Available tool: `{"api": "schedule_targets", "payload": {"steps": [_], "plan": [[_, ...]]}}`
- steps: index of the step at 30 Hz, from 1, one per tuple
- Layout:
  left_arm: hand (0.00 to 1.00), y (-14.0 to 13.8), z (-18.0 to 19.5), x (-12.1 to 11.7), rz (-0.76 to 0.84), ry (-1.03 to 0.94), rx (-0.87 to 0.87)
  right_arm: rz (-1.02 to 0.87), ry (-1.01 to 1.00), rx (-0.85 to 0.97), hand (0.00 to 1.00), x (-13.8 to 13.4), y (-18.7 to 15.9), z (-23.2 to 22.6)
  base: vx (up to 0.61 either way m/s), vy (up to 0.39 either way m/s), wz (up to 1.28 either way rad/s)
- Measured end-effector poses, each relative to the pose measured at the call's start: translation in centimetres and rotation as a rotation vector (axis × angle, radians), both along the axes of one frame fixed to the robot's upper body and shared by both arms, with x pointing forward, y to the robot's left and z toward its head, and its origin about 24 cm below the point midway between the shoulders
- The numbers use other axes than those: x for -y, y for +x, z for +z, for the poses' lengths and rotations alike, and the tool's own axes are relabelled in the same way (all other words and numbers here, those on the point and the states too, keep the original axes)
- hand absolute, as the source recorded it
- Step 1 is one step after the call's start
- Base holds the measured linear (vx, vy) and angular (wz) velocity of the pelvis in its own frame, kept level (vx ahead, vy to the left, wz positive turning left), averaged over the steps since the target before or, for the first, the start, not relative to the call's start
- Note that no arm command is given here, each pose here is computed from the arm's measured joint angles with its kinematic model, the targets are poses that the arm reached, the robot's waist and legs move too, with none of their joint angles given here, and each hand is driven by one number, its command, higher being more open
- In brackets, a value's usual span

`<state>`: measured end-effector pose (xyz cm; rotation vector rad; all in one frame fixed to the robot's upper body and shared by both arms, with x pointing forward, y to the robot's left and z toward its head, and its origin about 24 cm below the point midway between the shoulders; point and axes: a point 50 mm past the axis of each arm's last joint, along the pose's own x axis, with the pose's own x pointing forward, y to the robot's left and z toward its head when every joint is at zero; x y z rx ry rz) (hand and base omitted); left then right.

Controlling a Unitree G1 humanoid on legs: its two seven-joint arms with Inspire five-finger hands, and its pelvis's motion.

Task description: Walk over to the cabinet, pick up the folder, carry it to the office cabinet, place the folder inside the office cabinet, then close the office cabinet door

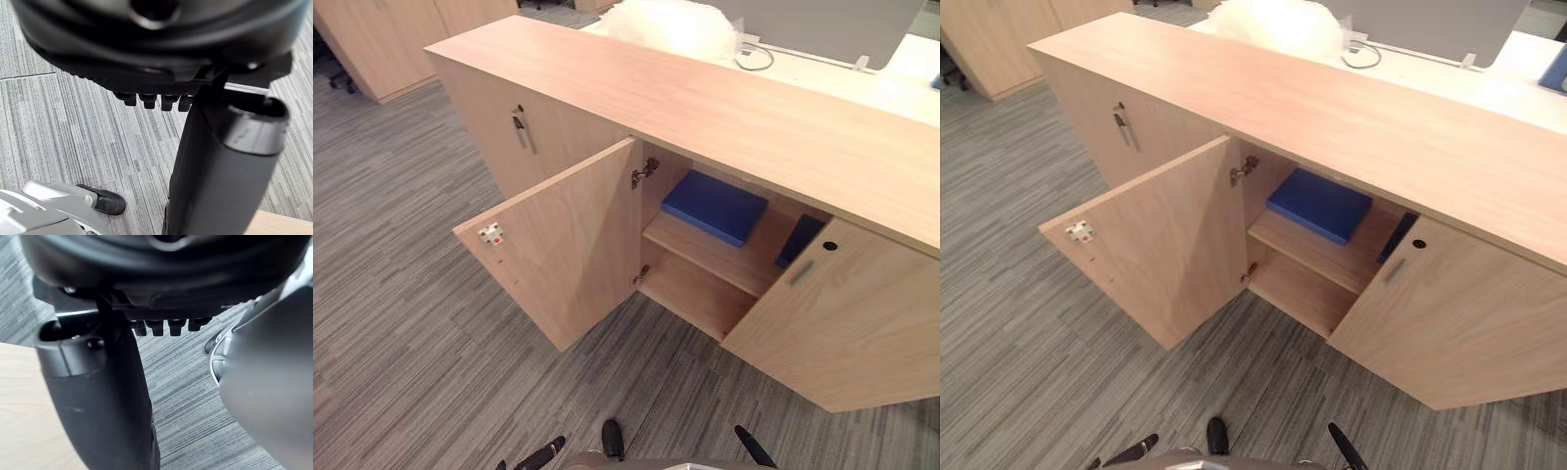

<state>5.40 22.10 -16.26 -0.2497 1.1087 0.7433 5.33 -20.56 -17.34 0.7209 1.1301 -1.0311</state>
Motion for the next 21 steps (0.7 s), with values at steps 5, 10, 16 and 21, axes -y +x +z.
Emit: {"api": "schedule_targets", "payload": {"steps": [5,10,16,21], "plan": [[1.0,1.4,1.3,0.2,0.07,0.005,0.15,0.022,0.0,-0.014,1.0,-0.1,-0.4,0.0,-0.04,0.0,0.19],[1.0,4.7,4.3,-0.9,0.021,0.095,0.343,0.041,-0.006,-0.021,1.0,-0.1,-0.9,0.0,-0.01,0.005,0.01],[1.0,8.3,6.7,-4.4,-0.082,0.257,0.386,0.152,-0.007,-0.036,1.0,-0.5,-1.0,-0.1,0.03,0.005,-0.06],[1.0,11.5,9.5,-8.1,-0.169,0.39,0.43,0.235,-0.02,-0.022,1.0,-0.2,-0.3,0.1,0.08,0.014,-0.2]]}}
